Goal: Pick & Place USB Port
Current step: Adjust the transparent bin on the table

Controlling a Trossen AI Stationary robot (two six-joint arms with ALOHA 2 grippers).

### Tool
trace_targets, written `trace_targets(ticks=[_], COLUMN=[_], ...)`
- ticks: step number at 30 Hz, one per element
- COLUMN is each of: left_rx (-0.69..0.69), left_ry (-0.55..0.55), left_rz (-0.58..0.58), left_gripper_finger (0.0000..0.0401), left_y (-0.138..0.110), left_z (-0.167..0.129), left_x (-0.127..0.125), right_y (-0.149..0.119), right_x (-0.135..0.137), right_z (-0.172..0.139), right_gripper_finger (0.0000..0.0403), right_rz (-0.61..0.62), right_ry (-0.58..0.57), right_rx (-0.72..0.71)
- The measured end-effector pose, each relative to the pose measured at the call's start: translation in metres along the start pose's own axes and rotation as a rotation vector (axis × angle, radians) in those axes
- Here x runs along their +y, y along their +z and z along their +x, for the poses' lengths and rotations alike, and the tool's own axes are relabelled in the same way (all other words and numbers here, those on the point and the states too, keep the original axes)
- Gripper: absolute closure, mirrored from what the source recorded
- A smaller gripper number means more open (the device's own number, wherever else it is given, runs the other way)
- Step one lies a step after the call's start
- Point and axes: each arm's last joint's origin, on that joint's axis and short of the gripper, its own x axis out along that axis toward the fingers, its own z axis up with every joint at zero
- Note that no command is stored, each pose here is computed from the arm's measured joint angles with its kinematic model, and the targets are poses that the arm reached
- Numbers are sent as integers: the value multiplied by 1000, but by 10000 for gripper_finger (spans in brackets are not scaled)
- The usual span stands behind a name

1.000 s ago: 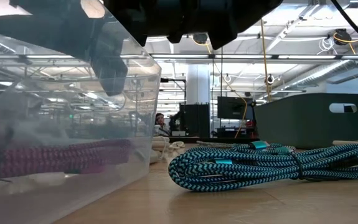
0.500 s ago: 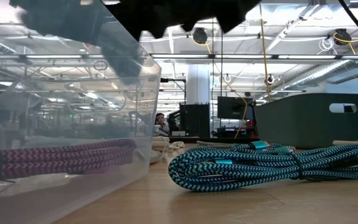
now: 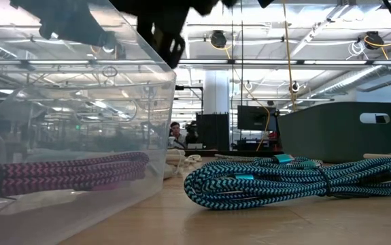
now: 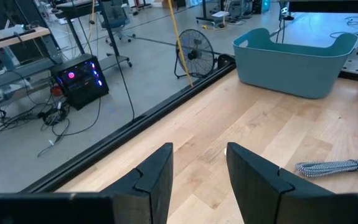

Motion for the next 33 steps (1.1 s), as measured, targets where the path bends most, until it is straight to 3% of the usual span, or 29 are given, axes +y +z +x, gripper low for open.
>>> trace_targets(ticks=[5, 14, 20, 25, 33], left_rx=[-2, -1, 2, 4, 5], left_ry=[2, 2, 4, 4, 3], left_rz=[-3, -7, -2, 0, -6], left_gripper_finger=[247, 247, 247, 247, 247], left_y=[0, 0, -1, -1, -1], left_z=[0, 0, 0, 0, 0], left_x=[0, 0, 0, 1, 1], right_y=[-4, -18, -26, -25, -24], right_x=[3, -13, -24, -25, -26], right_z=[7, 13, 17, 14, 11], right_gripper_finger=[355, 357, 395, 400, 402], right_rz=[16, 30, 48, 6, 0], right_ry=[18, -126, -164, -277, -308], right_rx=[-5, 70, 108, 100, 99])
